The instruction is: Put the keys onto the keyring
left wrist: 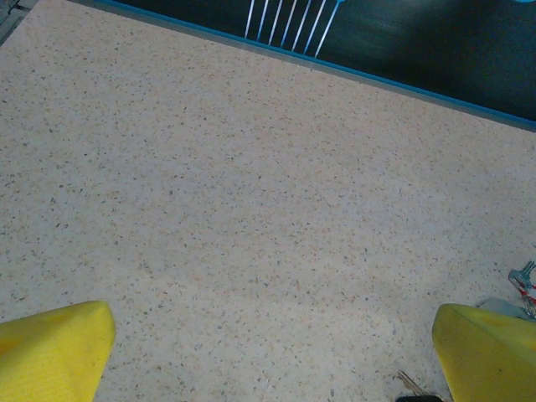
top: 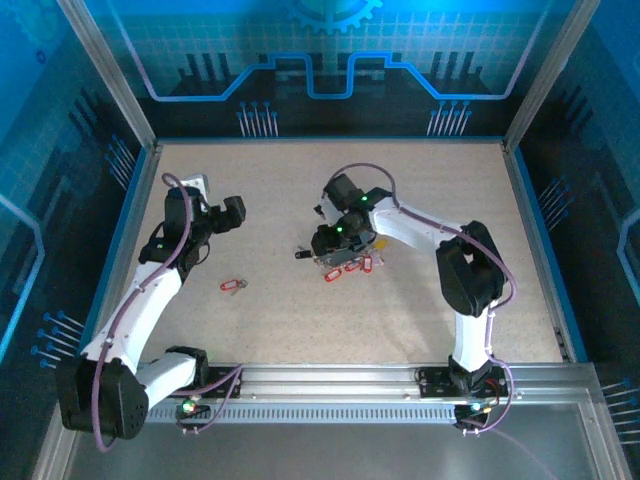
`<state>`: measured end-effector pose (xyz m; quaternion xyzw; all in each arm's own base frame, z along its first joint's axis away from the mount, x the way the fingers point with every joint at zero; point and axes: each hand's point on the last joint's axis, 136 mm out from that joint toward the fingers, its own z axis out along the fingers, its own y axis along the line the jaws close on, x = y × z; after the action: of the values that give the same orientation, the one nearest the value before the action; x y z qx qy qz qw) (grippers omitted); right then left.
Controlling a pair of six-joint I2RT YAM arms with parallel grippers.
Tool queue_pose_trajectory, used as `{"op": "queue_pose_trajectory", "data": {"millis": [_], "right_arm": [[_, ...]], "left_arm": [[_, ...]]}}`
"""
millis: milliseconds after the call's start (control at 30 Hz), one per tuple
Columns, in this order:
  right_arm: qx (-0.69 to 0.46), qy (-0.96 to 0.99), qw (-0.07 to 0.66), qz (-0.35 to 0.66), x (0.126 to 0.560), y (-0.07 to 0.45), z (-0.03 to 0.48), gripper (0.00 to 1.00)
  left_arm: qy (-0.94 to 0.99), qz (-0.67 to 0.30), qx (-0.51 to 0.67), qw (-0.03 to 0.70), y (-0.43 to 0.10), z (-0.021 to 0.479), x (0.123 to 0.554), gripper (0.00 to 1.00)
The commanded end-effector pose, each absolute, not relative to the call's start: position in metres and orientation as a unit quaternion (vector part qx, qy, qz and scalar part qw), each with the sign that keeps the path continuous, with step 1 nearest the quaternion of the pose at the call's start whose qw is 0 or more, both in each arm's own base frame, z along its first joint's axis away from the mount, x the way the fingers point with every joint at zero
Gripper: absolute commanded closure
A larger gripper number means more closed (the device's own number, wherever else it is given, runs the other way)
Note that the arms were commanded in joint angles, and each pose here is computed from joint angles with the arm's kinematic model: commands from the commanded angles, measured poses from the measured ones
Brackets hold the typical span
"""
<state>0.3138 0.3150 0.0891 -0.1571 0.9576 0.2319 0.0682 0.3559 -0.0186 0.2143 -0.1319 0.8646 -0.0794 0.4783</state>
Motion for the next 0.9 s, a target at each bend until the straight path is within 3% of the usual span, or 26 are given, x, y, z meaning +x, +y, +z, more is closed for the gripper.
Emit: {"op": "queue_pose_trajectory", "data": {"millis": [0,133,267,333,400,867], "right_arm": [[-0.012,0.981,0.043,0.189,0.316,0.315,0.072,0.66],[-0.017,0.988,0.042,0.148,0.326,0.316,0.053,0.61],[-0.085,0.992,0.084,0.034,0.340,0.308,0.049,0.53],[-0.108,0.989,0.100,0.008,0.343,0.309,0.046,0.34],[-0.127,0.985,0.111,-0.027,0.344,0.307,0.043,0.28],[-0.149,0.967,0.120,-0.168,0.333,0.235,0.035,0.24]], "left_arm": [[0.856,-0.090,-0.132,0.492,-0.020,0.221,0.355,0.01],[0.856,-0.089,-0.131,0.493,-0.020,0.222,0.354,0.01],[0.854,-0.089,-0.130,0.496,-0.020,0.223,0.355,0.01],[0.854,-0.090,-0.128,0.497,-0.020,0.225,0.355,0.01],[0.853,-0.087,-0.130,0.498,-0.020,0.225,0.354,0.01],[0.854,-0.088,-0.129,0.497,-0.020,0.222,0.355,0.01]]}}
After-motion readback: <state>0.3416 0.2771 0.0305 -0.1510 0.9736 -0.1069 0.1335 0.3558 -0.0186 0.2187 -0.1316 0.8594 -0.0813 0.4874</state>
